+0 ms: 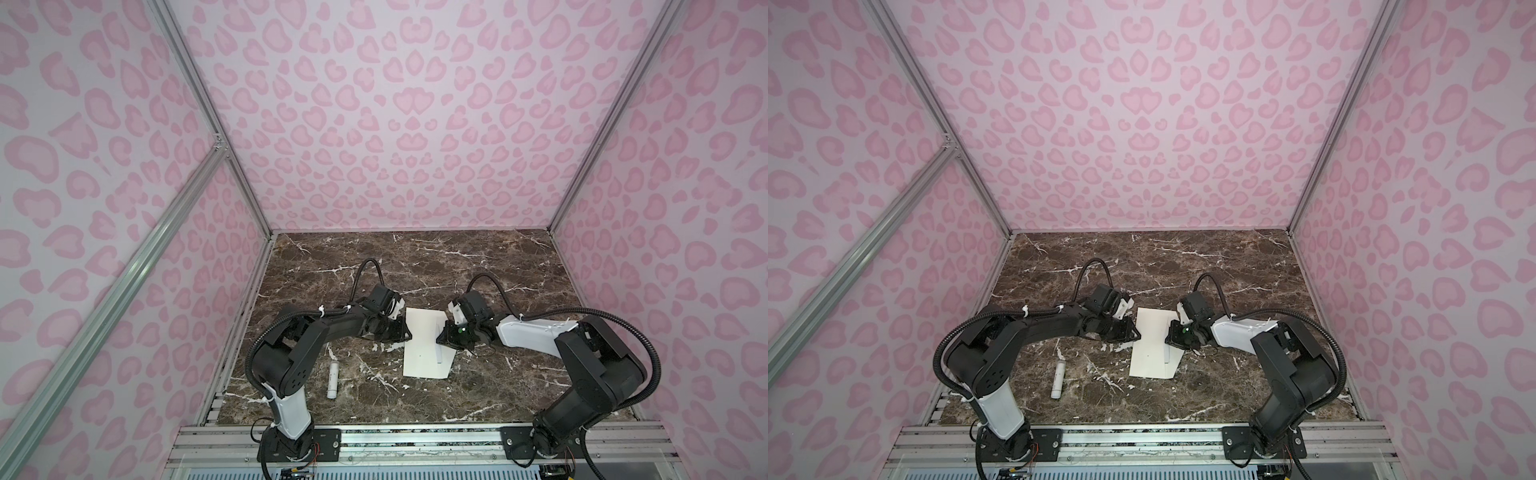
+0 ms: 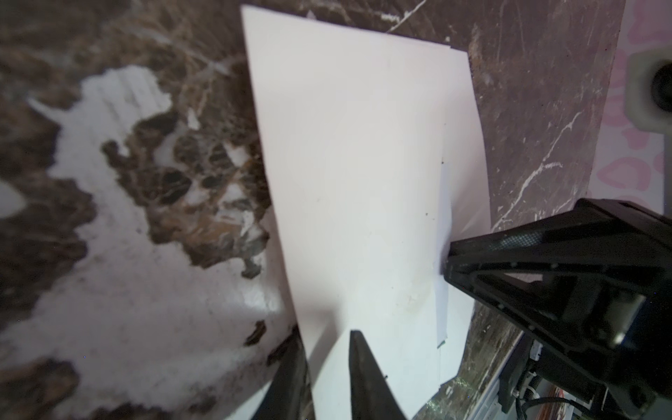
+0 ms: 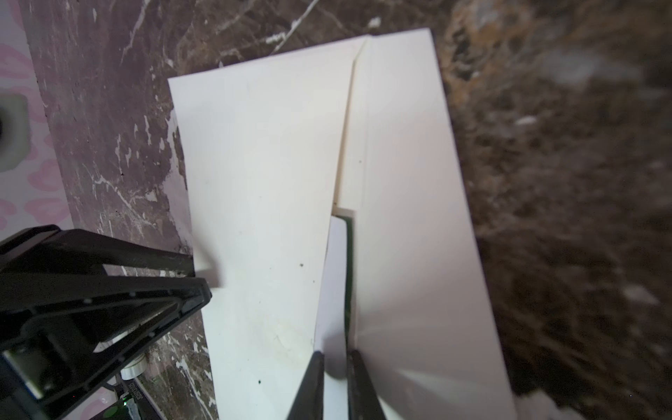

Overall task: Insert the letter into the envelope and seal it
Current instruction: 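Push the letter fully in with the right gripper while the left gripper holds the envelope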

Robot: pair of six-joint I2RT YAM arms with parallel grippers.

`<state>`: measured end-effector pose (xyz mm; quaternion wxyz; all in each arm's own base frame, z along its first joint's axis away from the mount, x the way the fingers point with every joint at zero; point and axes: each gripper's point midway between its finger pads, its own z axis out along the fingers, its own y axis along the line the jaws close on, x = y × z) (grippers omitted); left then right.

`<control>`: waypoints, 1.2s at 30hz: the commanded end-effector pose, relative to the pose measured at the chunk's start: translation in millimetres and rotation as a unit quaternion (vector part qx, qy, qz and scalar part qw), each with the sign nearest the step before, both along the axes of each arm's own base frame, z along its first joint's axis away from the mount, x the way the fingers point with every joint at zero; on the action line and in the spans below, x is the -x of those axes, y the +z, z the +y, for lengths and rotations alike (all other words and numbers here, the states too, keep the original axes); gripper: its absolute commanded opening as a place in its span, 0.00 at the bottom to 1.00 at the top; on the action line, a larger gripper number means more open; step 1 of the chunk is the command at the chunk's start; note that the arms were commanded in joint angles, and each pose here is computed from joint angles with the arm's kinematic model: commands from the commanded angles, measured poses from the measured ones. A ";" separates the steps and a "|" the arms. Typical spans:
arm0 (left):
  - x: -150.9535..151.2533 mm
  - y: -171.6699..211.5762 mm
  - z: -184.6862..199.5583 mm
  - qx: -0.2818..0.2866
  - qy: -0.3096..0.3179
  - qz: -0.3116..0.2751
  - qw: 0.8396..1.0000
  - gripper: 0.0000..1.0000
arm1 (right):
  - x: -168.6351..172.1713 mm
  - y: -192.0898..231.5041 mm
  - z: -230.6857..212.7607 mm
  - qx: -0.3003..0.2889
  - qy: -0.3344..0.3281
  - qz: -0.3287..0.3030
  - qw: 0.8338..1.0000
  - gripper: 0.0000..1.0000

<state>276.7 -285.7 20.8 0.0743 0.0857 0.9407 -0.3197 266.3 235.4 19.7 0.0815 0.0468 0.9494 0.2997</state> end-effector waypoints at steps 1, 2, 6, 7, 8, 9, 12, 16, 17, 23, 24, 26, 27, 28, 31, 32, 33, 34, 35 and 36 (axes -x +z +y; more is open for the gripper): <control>7.6 -8.5 6.3 -0.018 0.000 0.016 1.000 0.25 | 5.3 -1.9 0.4 -0.003 0.000 0.011 1.000 0.16; 8.0 -9.2 6.3 -0.018 0.000 0.017 1.000 0.25 | 5.2 -1.9 0.6 -0.003 0.000 0.012 1.000 0.16; 7.2 -8.7 6.0 -0.017 0.001 0.016 1.000 0.25 | 6.4 -4.9 2.5 -0.011 -0.003 0.016 1.000 0.16; 7.4 -8.7 5.8 -0.017 0.001 0.016 1.000 0.25 | 6.5 -5.3 3.0 -0.014 -0.004 0.017 1.000 0.17; 7.3 -8.3 5.8 -0.017 0.000 0.016 1.000 0.24 | 6.1 -4.5 3.6 -0.016 -0.005 0.016 1.000 0.17; 7.5 -8.6 6.3 -0.018 0.001 0.016 1.000 0.24 | 6.5 -4.4 4.1 -0.018 -0.005 0.016 1.000 0.18; 7.6 -8.8 6.4 -0.018 0.000 0.016 1.000 0.24 | 5.2 -1.5 5.2 -0.022 -0.006 0.013 1.000 0.20; 7.9 -9.3 6.6 -0.018 0.001 0.016 1.000 0.24 | 5.0 0.0 6.9 -0.029 -0.006 0.012 0.999 0.21; 7.8 -9.3 6.6 -0.018 0.001 0.016 1.000 0.24 | 5.1 0.2 7.2 -0.031 -0.007 0.013 0.999 0.21; 8.0 -9.3 6.3 -0.018 0.001 0.017 1.000 0.23 | 5.2 0.7 9.5 -0.039 -0.008 0.013 0.999 0.23; 7.5 -9.1 6.2 -0.018 0.001 0.017 1.000 0.23 | 4.8 1.4 9.7 -0.041 -0.009 0.013 0.999 0.24; 7.9 -9.6 6.2 -0.018 0.000 0.018 1.000 0.23 | 4.5 2.4 10.0 -0.042 -0.009 0.012 0.999 0.24; 8.1 -9.7 6.3 -0.018 0.000 0.018 1.000 0.23 | 4.2 3.1 10.5 -0.043 -0.009 0.012 0.999 0.24; 7.9 -9.7 6.0 -0.018 0.000 0.018 1.000 0.23 | 4.0 3.2 10.7 -0.043 -0.009 0.012 0.999 0.25; 7.6 -9.8 5.7 -0.017 -0.001 0.018 1.000 0.23 | 2.6 4.5 12.1 -0.047 -0.009 0.011 0.999 0.25; 7.8 -9.9 5.7 -0.017 0.000 0.018 1.000 0.23 | 2.3 4.9 12.2 -0.047 -0.009 0.010 0.999 0.25; 7.7 -10.1 6.0 -0.018 -0.001 0.018 1.000 0.23 | 2.2 5.0 12.3 -0.047 -0.009 0.010 0.999 0.25; 7.7 -10.0 6.1 -0.018 -0.001 0.017 1.000 0.23 | 1.3 5.4 12.4 -0.046 -0.009 0.009 0.999 0.25; 8.1 -10.2 6.6 -0.020 -0.001 0.018 1.000 0.23 | 1.3 5.6 12.2 -0.045 -0.008 0.008 0.999 0.25; 7.9 -9.9 6.8 -0.020 -0.001 0.017 1.000 0.23 | 1.5 5.5 11.3 -0.041 -0.008 0.008 0.999 0.25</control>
